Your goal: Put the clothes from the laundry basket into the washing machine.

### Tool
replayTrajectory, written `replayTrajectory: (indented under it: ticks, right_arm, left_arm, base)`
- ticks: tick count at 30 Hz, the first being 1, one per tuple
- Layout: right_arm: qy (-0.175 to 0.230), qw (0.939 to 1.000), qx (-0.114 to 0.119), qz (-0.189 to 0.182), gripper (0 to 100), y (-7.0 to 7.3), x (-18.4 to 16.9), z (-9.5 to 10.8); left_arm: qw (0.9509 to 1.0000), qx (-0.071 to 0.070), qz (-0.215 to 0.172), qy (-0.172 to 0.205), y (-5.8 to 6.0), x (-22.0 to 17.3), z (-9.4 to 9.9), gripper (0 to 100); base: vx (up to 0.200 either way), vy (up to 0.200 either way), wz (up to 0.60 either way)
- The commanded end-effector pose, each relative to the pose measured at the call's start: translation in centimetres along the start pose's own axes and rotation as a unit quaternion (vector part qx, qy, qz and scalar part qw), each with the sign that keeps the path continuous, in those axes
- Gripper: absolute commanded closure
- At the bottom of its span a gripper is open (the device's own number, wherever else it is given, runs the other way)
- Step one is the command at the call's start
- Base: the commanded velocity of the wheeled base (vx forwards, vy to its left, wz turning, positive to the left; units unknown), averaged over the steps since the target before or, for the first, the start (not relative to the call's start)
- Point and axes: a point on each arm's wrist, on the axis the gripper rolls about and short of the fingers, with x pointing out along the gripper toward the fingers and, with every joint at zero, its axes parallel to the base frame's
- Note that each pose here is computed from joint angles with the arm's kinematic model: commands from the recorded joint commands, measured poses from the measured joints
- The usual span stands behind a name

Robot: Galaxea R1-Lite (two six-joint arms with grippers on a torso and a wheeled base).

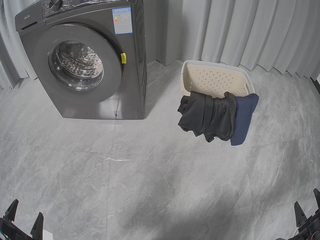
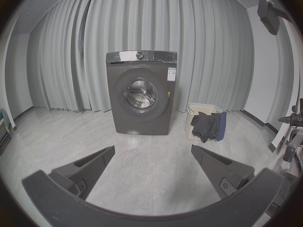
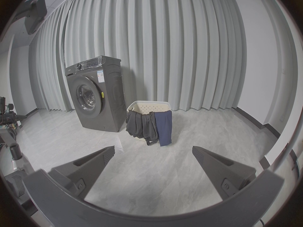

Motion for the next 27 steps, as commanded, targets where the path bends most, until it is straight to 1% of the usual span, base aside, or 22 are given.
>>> replayTrajectory:
  ticks: [1,21,27]
  right_arm:
    - [0.000,1.0000,0.000,0.000,0,0.00,0.00,-0.48]
    - [0.000,1.0000,0.000,0.000,0,0.00,0.00,-0.48]
    - [0.000,1.0000,0.000,0.000,0,0.00,0.01,-0.52]
  left_arm:
    - [1.0000,0.000,0.000,0.001,0.01,0.00,-0.48,0]
    - [1.0000,0.000,0.000,0.001,0.01,0.00,-0.48,0]
    - [1.0000,0.000,0.000,0.001,0.01,0.00,-0.48,0]
  base:
    - [0.000,-0.200,0.00]
    - [0.000,-0.200,0.00]
    - [0.000,0.000,0.00]
